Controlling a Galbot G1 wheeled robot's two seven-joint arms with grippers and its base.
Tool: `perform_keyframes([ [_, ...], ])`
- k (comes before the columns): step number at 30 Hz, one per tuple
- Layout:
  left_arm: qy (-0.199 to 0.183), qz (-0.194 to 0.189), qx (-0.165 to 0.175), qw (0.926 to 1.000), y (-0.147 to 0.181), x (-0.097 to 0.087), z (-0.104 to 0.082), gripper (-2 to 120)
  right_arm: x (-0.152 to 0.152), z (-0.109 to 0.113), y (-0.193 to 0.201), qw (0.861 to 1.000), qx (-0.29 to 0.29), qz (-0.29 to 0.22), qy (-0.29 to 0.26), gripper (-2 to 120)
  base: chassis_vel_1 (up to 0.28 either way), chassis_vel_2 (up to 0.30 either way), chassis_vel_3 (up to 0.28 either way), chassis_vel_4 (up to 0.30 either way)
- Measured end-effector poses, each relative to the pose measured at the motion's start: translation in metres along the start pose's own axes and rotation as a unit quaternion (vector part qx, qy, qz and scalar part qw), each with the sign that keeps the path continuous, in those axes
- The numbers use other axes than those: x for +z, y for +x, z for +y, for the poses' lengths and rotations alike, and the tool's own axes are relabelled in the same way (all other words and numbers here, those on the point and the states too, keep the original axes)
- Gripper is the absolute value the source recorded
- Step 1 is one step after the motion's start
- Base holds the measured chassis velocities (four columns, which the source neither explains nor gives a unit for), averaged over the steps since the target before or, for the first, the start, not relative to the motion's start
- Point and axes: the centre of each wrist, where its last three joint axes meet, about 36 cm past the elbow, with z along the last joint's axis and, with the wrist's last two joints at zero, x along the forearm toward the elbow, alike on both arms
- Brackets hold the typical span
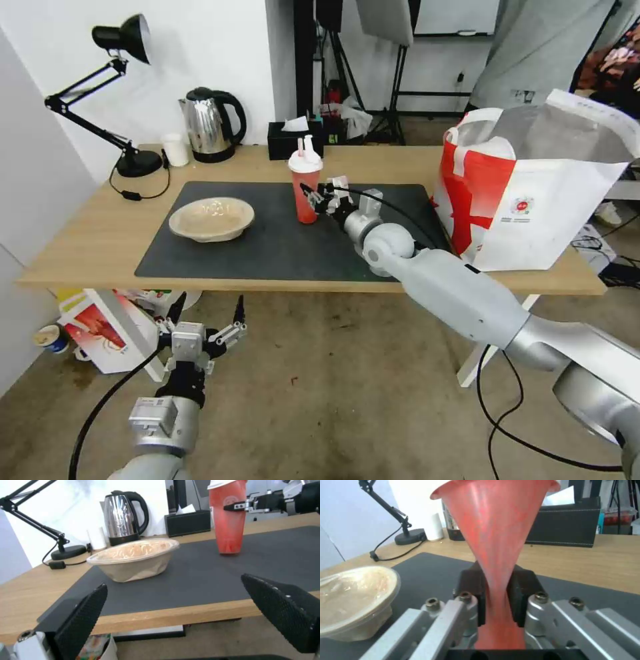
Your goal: Pick up the trash from the table and place it into the takeout bag.
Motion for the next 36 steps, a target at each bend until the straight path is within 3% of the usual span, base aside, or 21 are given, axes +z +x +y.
perform_keyframes([
  [2, 0.000, 0.000, 0.000, 1.0000, 0.000, 0.000, 0.000, 100, -0.003, -0.006, 0.005, 1.000, -0.003, -0.002, 0.012, 5, 0.000, 0.000, 0.000, 0.000],
  [6, 0.000, 0.000, 0.000, 1.0000, 0.000, 0.000, 0.000, 100, -0.008, -0.012, 0.008, 1.000, -0.008, -0.004, 0.029, 4, 0.000, 0.000, 0.000, 0.000],
  [8, 0.000, 0.000, 0.000, 1.0000, 0.000, 0.000, 0.000, 100, -0.024, -0.031, 0.020, 0.996, -0.027, -0.008, 0.082, 4, 0.000, 0.000, 0.000, 0.000],
  [16, 0.000, 0.000, 0.000, 1.0000, 0.000, 0.000, 0.000, 100, -0.070, -0.059, 0.064, 0.984, -0.068, -0.011, 0.167, 4, 0.000, 0.000, 0.000, 0.000],
  [25, 0.000, 0.000, 0.000, 1.0000, 0.000, 0.000, 0.000, 100, -0.104, -0.058, 0.105, 0.978, -0.081, -0.020, 0.192, 4, 0.000, 0.000, 0.000, 0.000],
  [36, 0.000, 0.000, 0.000, 1.0000, 0.000, 0.000, 0.000, 100, -0.150, -0.074, 0.157, 0.970, -0.082, -0.023, 0.227, 4, 0.000, 0.000, 0.000, 0.000],
])
